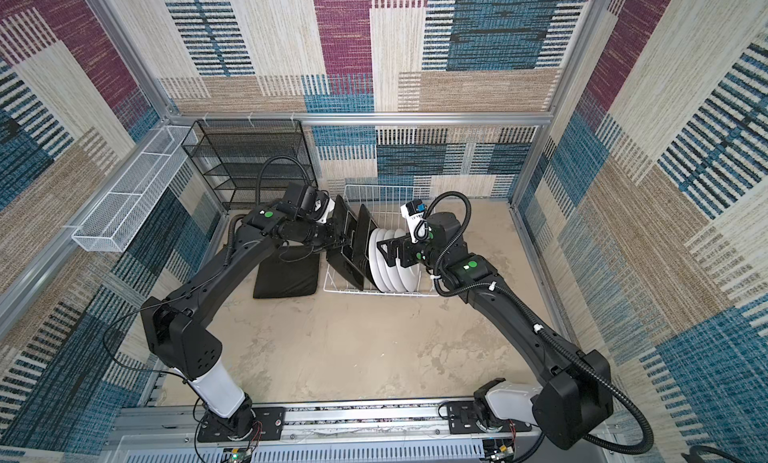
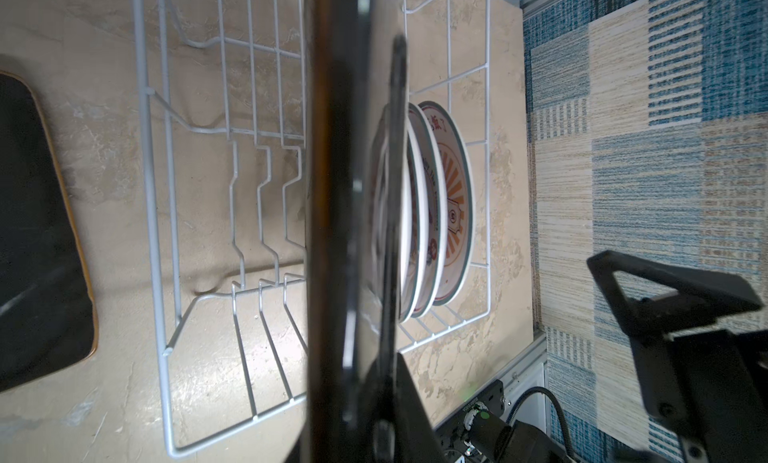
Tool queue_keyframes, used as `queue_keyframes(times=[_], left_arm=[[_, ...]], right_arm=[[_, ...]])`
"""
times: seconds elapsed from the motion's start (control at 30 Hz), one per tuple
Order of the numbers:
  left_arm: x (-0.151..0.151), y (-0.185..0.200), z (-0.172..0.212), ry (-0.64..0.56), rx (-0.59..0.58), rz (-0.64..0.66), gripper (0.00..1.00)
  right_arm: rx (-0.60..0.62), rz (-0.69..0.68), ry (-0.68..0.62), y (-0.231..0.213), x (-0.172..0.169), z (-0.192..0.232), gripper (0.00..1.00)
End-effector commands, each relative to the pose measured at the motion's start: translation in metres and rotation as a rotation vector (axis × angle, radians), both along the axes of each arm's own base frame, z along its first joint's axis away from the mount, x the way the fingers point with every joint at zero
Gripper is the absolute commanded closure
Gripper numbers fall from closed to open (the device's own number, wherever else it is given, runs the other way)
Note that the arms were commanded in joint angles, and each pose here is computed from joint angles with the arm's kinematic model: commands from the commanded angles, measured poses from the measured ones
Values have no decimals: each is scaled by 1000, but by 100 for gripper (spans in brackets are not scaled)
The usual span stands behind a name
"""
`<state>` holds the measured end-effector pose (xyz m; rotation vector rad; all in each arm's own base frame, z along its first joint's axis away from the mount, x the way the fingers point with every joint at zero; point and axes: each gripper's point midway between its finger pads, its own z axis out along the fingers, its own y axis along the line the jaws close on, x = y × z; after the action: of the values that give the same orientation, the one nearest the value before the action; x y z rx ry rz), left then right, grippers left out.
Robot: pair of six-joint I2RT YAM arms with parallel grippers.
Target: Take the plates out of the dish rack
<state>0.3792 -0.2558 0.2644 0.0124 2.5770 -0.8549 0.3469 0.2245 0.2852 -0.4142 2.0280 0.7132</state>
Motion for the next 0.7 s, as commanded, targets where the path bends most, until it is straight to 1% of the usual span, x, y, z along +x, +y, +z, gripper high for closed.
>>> queue_keyframes(times=[0.0, 0.27, 0.67], left_arm=[[10, 0, 35, -127, -38, -1, 100], [4, 13, 44, -154, -13, 14, 100], [-7, 28, 71, -219, -34, 52, 100]], right_arm=[[25, -13, -30, 1, 3, 13, 0], [28, -18, -38, -1, 3, 14, 0], [34, -17, -49, -1, 1, 17, 0]])
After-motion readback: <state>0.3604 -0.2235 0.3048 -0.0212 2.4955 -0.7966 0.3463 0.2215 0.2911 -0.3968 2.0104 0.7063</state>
